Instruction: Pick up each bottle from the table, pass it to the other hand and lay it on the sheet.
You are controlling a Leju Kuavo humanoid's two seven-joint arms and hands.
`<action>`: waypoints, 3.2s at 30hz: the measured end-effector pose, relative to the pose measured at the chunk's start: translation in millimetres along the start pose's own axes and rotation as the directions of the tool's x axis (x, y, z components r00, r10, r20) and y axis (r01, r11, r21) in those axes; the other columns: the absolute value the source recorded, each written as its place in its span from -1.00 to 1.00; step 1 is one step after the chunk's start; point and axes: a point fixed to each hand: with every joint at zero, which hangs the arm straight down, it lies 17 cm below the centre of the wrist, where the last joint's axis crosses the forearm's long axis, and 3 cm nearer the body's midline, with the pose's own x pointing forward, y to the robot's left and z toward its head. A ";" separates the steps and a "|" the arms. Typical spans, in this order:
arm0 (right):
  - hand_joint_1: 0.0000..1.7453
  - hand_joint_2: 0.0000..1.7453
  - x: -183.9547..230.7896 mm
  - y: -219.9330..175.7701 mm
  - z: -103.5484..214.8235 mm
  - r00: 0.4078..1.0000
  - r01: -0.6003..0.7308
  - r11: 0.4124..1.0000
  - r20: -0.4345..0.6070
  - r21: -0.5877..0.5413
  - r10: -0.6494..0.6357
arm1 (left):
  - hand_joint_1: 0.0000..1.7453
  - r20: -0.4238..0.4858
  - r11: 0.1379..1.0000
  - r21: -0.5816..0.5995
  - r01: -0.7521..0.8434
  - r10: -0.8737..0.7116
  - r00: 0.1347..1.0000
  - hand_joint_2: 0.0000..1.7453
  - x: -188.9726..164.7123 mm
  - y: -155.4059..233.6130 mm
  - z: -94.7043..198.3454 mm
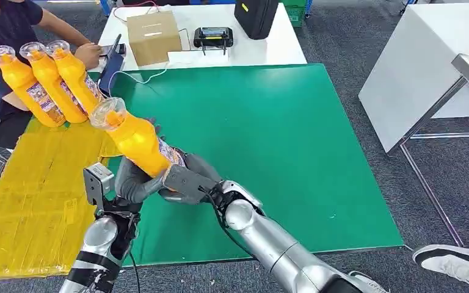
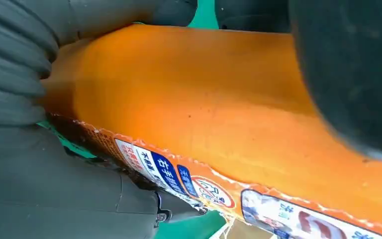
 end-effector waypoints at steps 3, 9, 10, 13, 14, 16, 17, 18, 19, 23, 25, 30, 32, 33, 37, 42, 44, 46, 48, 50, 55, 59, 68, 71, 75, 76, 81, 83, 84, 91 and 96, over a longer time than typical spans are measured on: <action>1.00 1.00 1.1 12.7 0.3 1.000 -0.028 0.999 0.001 0.033 0.028 | -1.00 -0.003 1.000 0.016 0.015 -0.015 1.000 1.00 -1.7 4.7 0.9; 1.00 1.00 3.2 36.2 1.7 0.999 -0.051 0.995 0.002 0.087 0.051 | 1.00 0.001 0.999 0.044 0.032 -0.032 0.999 1.00 -5.3 15.5 7.8; 1.00 1.00 3.5 37.4 1.6 0.999 -0.050 0.995 0.001 0.091 0.050 | 1.00 0.004 0.998 0.046 0.031 -0.032 0.999 1.00 -5.2 16.3 8.5; 1.00 1.00 3.2 40.4 1.5 0.999 -0.052 0.994 -0.001 0.100 0.053 | 1.00 0.008 0.998 0.053 0.030 -0.031 0.999 1.00 -5.2 18.6 10.9; 1.00 1.00 3.1 41.0 1.5 0.999 -0.052 0.993 -0.001 0.102 0.052 | 1.00 0.007 0.998 0.054 0.030 -0.031 1.000 1.00 -5.6 18.8 11.4; 1.00 1.00 2.9 42.3 1.5 0.998 -0.056 0.993 -0.001 0.107 0.056 | 1.00 0.006 0.998 0.056 0.030 -0.030 1.000 1.00 -6.1 19.5 12.3; 1.00 1.00 2.5 42.4 1.5 0.998 -0.057 0.993 -0.002 0.108 0.058 | 1.00 0.006 0.998 0.056 0.030 -0.030 1.000 1.00 -6.2 19.6 12.5; 1.00 1.00 2.4 42.8 1.6 0.998 -0.058 0.992 -0.002 0.109 0.058 | 1.00 0.006 0.998 0.057 0.030 -0.030 1.000 1.00 -6.4 19.7 12.7; 1.00 1.00 2.5 43.0 1.6 0.998 -0.058 0.992 -0.002 0.110 0.059 | 1.00 0.006 0.998 0.057 0.030 -0.030 1.000 1.00 -6.4 19.9 12.7; 1.00 1.00 1.9 44.0 1.7 0.998 -0.058 0.992 -0.003 0.111 0.059 | 1.00 0.008 0.998 0.056 0.029 -0.029 1.000 1.00 -6.1 19.9 12.9; 1.00 1.00 1.6 44.6 1.8 0.998 -0.056 0.992 -0.004 0.113 0.057 | 1.00 0.008 0.998 0.056 0.029 -0.030 1.000 1.00 -6.0 20.2 12.9; 1.00 1.00 0.5 45.5 1.5 0.998 -0.062 0.991 -0.006 0.116 0.063 | 1.00 0.010 0.998 0.055 0.028 -0.029 1.000 1.00 -5.8 20.6 13.2; 1.00 1.00 -0.3 45.3 1.6 0.998 -0.062 0.992 -0.007 0.114 0.063 | 1.00 0.013 0.998 0.056 0.043 -0.044 0.999 1.00 -5.7 20.9 13.3; 1.00 1.00 -0.6 45.0 1.6 0.998 -0.062 0.992 -0.007 0.113 0.063 | 1.00 0.014 0.997 0.058 0.060 -0.061 0.998 1.00 -5.7 21.3 13.3; -1.00 1.00 -6.2 39.6 3.8 0.997 -0.074 0.992 -0.008 0.097 0.075 | 1.00 0.017 0.967 0.089 0.240 -0.242 0.970 1.00 -4.8 29.5 10.4; -1.00 1.00 -19.3 22.0 9.3 0.991 -0.128 0.990 -0.021 0.051 0.129 | 1.00 -0.017 0.794 0.119 0.596 -0.598 0.801 1.00 -6.0 51.8 1.1; -1.00 1.00 -19.4 11.2 13.8 0.991 -0.133 0.991 -0.010 0.027 0.133 | 1.00 -0.051 0.585 0.130 0.800 -0.802 0.595 1.00 -7.1 79.8 -1.1; -1.00 1.00 -19.9 2.1 20.0 0.990 -0.144 0.989 0.003 0.017 0.144 | 1.00 -0.084 0.322 0.096 0.942 -0.940 0.330 1.00 -14.6 105.2 3.4; -1.00 1.00 -21.7 -13.0 25.1 0.987 -0.158 0.988 0.005 0.000 0.158 | 1.00 -0.108 0.160 0.036 0.986 -0.981 0.163 1.00 -29.4 129.2 14.2; -1.00 1.00 -22.9 -30.7 30.8 0.985 -0.173 0.985 0.006 -0.022 0.173 | 1.00 -0.113 -0.033 -0.053 0.998 -0.993 -0.039 1.00 -49.4 154.4 29.1; -1.00 1.00 -23.1 -58.2 41.2 0.981 -0.195 0.979 0.013 -0.057 0.196 | 1.00 -0.097 -0.202 -0.196 0.960 -0.970 -0.224 1.00 -84.5 192.4 62.4; -1.00 1.00 -19.9 -66.0 44.0 0.979 -0.203 0.977 0.021 -0.069 0.205 | 1.00 -0.095 -0.223 -0.241 0.945 -0.963 -0.251 1.00 -95.1 205.8 74.3; -1.00 1.00 -22.3 -102.4 59.0 0.974 -0.225 0.969 0.011 -0.106 0.227 | 1.00 -0.069 -0.321 -0.431 0.844 -0.920 -0.385 1.00 -117.4 273.8 111.1; -1.00 1.00 -21.1 -109.6 61.1 0.973 -0.228 0.967 0.012 -0.115 0.231 | 1.00 -0.059 -0.334 -0.461 0.822 -0.913 -0.404 1.00 -118.3 290.2 117.6; -1.00 1.00 -21.1 -111.1 62.2 0.971 -0.235 0.965 0.012 -0.113 0.238 | -1.00 -0.060 -0.338 -0.492 0.802 -0.906 -0.419 -1.00 -119.4 305.0 122.6; -1.00 1.00 -20.9 -110.6 62.1 0.971 -0.235 0.966 0.012 -0.111 0.238 | -1.00 -0.056 -0.333 -0.499 0.800 -0.909 -0.414 -1.00 -120.5 306.4 123.8; -1.00 1.00 -20.1 -109.9 61.6 0.970 -0.241 0.965 0.015 -0.108 0.244 | -1.00 -0.044 -0.310 -0.524 0.793 -0.920 -0.389 -1.00 -125.4 312.0 129.8; -1.00 1.00 -20.2 -110.0 61.7 0.970 -0.241 0.965 0.015 -0.108 0.244 | -1.00 -0.045 -0.306 -0.525 0.794 -0.922 -0.386 -1.00 -126.1 312.0 130.5; -1.00 1.00 -20.2 -110.0 61.7 0.970 -0.241 0.965 0.015 -0.108 0.244 | -1.00 -0.045 -0.306 -0.525 0.794 -0.922 -0.386 -1.00 -126.1 312.0 130.5; -1.00 1.00 -18.3 -109.6 61.4 0.968 -0.244 0.964 0.026 -0.107 0.248 | -1.00 -0.034 -0.284 -0.514 0.809 -0.936 -0.350 -1.00 -129.5 303.6 133.9; -1.00 1.00 -19.5 -108.6 61.5 0.968 -0.246 0.964 0.025 -0.103 0.249 | -1.00 -0.042 -0.215 -0.484 0.848 -0.963 -0.267 -1.00 -127.9 292.8 132.0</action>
